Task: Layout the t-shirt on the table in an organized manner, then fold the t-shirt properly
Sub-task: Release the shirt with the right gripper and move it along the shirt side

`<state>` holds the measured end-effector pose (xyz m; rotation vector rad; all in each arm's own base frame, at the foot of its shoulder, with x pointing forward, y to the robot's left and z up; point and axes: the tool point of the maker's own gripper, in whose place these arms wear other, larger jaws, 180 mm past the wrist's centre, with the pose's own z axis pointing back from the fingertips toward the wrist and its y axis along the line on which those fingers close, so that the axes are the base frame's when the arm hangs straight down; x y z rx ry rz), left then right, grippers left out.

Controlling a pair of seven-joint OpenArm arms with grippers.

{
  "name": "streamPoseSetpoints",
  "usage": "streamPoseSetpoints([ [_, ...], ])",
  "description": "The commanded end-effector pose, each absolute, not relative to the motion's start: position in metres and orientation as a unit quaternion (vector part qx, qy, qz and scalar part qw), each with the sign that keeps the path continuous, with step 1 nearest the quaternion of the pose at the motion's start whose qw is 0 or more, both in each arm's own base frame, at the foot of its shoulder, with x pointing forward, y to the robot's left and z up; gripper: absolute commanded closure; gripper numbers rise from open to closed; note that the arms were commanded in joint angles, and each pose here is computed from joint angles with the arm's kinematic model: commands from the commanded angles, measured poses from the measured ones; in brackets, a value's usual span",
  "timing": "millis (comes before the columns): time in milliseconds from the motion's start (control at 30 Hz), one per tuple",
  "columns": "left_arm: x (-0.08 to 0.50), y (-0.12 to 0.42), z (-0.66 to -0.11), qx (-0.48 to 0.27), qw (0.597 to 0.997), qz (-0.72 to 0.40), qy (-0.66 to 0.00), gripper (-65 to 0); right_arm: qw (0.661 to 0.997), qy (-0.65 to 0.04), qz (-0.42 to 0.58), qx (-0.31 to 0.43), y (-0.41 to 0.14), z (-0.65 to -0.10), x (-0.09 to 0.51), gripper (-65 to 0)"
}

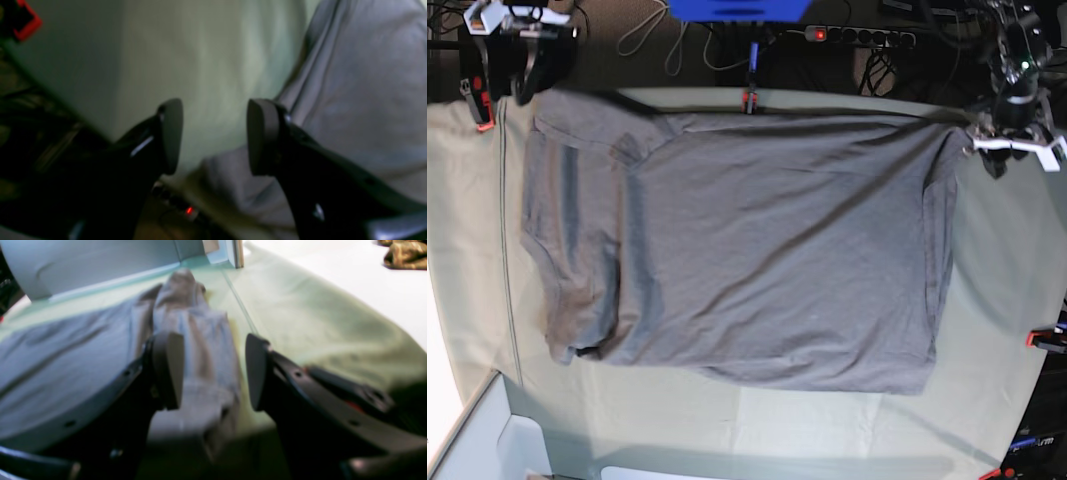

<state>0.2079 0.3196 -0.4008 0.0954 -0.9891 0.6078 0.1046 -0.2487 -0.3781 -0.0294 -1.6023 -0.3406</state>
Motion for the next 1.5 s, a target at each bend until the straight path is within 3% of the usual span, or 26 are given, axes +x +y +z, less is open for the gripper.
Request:
streamPoseSetpoints([
  [0,0.215,0.327,-0.389,0.052,0.825,0.284,-0.487,-30.2,0.672,-0.725,-0.150,-0.018,-0.253,-0.372,0.106,-30.6],
  [167,0.223,0.331,-0.383,0.054,0.822,0.278,-0.495,-30.2,0.683,-0.715,-0.148,-0.004,-0.252,-0.381,0.140,-30.6],
  [600,0.190,0.321,-0.407,0.055,0.838,0.293,-0.458,-30.2,0.671,-0.731,-0.120,0.027,-0.255,-0.363,0.249,-30.6],
  [700,0.184,0.315,-0.413,0.051,0.839,0.301,-0.450,-30.2,0.674,-0.727,-0.109,0.066,-0.242,-0.360,0.269,-30.4],
  [1033,0.180,0.309,-0.418,0.047,0.839,0.309,-0.445,-30.2,0.736,-0.667,-0.055,0.101,-0.216,-0.375,0.312,-30.4],
  [1467,0.185,0.305,-0.417,0.039,0.838,0.310,-0.448,-30.2,0.798,-0.597,-0.008,0.087,-0.227,-0.372,0.364,-30.7],
])
